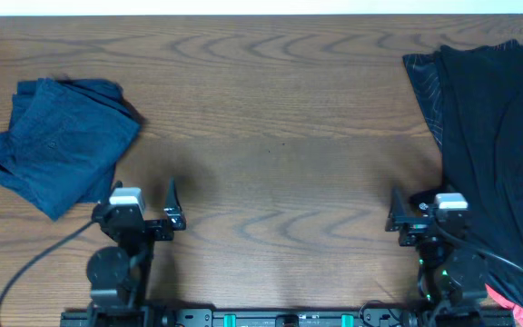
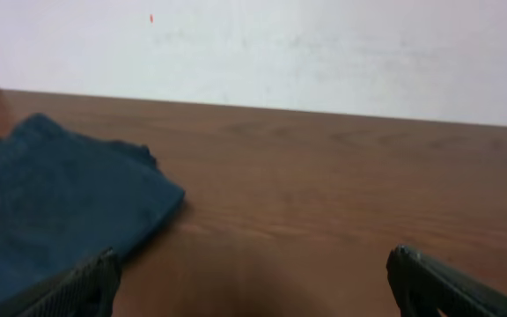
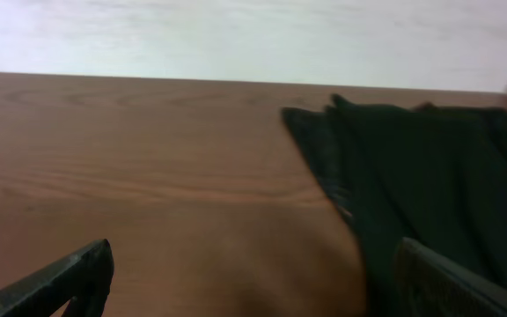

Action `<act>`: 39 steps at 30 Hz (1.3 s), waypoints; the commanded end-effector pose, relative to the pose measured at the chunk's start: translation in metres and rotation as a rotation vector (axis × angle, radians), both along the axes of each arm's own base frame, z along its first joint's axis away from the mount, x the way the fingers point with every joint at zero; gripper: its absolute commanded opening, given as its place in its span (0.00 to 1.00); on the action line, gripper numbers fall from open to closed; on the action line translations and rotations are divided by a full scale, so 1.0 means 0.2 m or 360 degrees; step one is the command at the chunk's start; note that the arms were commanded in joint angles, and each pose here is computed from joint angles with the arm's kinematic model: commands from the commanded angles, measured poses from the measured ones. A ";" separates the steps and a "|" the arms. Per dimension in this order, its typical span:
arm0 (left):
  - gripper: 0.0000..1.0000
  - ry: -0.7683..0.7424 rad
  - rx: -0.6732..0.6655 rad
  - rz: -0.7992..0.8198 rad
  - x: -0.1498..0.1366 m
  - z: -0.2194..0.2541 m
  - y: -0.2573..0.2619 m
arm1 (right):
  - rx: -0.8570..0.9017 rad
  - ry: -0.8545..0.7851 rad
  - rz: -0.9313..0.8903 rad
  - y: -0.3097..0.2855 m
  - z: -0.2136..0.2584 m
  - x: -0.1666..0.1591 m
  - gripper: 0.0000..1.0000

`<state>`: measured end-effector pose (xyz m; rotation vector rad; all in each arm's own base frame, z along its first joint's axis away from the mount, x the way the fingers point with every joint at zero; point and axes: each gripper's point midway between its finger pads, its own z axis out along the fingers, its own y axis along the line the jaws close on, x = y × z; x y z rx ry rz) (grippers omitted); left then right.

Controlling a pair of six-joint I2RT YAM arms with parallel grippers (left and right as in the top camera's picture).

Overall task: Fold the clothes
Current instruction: 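Reach the right gripper toward the black t-shirt on the right pile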

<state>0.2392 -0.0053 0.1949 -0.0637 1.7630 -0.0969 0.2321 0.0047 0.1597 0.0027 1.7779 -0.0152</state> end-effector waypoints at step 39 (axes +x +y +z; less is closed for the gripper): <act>0.98 0.1055 -0.0079 -0.0020 -0.03 -0.02 -0.03 | -0.0291 0.1760 -0.0563 -0.33 -0.71 0.02 0.99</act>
